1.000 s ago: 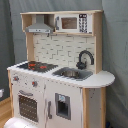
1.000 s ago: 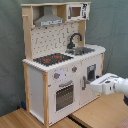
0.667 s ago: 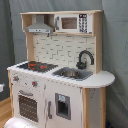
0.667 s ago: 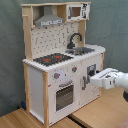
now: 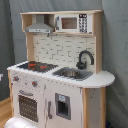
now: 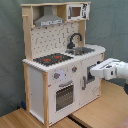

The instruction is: Play with the kitchen

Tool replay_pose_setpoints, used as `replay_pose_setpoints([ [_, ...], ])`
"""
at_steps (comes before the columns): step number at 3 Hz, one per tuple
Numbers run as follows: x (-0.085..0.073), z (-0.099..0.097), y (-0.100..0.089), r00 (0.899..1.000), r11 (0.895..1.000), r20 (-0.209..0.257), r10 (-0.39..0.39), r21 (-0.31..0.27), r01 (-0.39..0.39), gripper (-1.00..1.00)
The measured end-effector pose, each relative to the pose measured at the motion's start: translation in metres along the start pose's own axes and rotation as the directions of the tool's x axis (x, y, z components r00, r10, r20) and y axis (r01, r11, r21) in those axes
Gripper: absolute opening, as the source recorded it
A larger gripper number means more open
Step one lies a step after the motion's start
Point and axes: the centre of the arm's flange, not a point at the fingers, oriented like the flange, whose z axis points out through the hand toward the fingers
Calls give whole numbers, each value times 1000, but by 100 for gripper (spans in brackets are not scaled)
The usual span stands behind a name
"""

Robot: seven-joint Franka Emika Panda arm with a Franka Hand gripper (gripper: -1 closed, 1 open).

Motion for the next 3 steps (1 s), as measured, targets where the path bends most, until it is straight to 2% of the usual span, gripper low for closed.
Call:
replay_pose_setpoints([
  [2,-52,-10,33,999,999,24,-37,8,37,100],
  [3,-82,2,38,997,997,53,-53,54,51,100],
])
